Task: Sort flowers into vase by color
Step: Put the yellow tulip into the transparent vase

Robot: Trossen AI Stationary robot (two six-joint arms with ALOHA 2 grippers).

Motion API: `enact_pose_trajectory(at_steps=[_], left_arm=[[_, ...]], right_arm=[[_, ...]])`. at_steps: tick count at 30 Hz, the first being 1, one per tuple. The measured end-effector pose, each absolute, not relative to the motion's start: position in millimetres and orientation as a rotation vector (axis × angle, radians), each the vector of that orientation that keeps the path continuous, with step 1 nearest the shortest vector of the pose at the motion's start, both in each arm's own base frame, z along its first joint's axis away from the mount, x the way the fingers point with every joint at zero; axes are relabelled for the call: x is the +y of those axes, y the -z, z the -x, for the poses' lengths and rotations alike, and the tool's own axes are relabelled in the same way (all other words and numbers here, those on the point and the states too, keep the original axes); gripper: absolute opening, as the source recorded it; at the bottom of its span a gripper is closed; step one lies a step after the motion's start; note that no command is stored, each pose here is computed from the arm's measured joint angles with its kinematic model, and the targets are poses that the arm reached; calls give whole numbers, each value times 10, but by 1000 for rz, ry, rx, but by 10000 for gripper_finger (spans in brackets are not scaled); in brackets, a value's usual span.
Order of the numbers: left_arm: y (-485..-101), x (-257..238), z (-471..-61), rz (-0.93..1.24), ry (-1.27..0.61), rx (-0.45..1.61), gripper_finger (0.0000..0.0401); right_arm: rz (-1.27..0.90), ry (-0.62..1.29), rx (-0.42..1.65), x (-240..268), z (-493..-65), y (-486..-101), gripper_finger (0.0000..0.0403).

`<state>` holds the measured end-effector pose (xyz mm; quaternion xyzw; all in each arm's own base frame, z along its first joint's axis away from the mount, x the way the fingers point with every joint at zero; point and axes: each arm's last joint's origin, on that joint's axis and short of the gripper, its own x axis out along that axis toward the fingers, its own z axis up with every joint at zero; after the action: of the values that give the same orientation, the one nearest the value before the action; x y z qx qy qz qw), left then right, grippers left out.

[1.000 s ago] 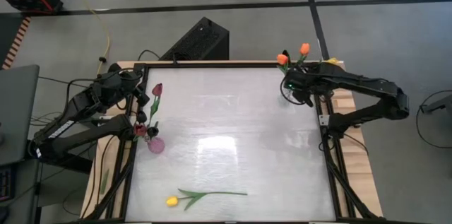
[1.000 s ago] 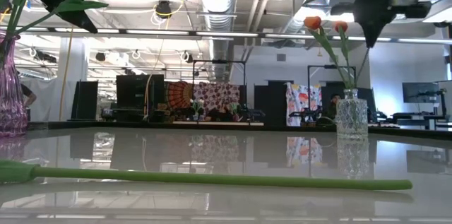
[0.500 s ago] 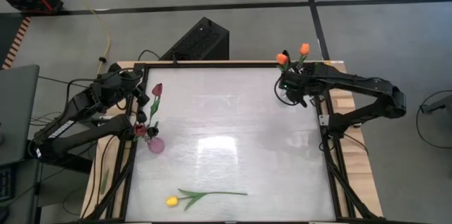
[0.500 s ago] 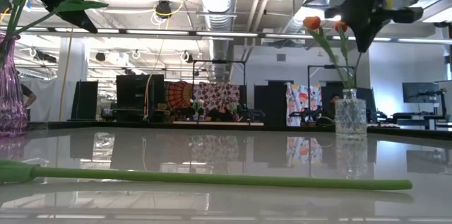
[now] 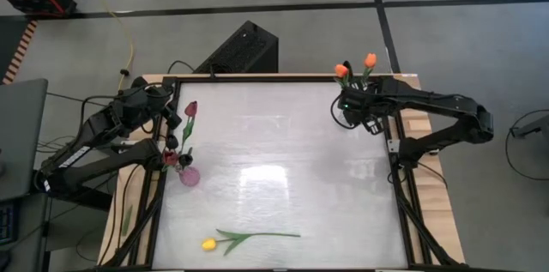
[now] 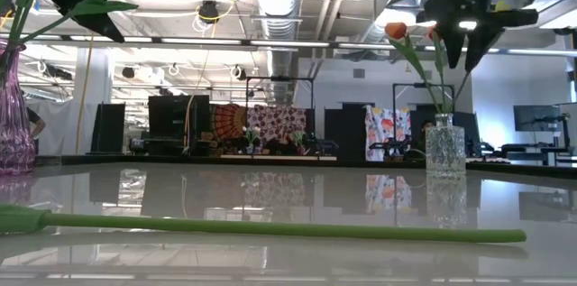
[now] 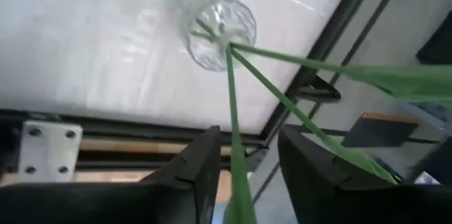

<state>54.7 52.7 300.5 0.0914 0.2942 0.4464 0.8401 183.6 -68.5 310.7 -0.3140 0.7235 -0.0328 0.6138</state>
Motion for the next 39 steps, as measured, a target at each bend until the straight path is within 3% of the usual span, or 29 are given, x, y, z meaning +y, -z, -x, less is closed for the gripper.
enact_pose_trajectory(at_steps=[9, 24, 33, 39], left_arm=[[-3006, 527, -548, -193, -944, 622, 125], [-3004, 526, -549, -191, -939, 622, 125], [-3004, 524, -550, -183, -931, 616, 125], [-3000, 511, -568, -171, -855, 603, 125]], right_arm=[[541, 106, 1479, -635, -1928, -3287, 187], [-208, 17, 937, -231, -2343, -3658, 187], [-229, -87, 931, 529, -2878, -3369, 186], [-208, -146, 946, 1211, -3314, -2848, 174]])
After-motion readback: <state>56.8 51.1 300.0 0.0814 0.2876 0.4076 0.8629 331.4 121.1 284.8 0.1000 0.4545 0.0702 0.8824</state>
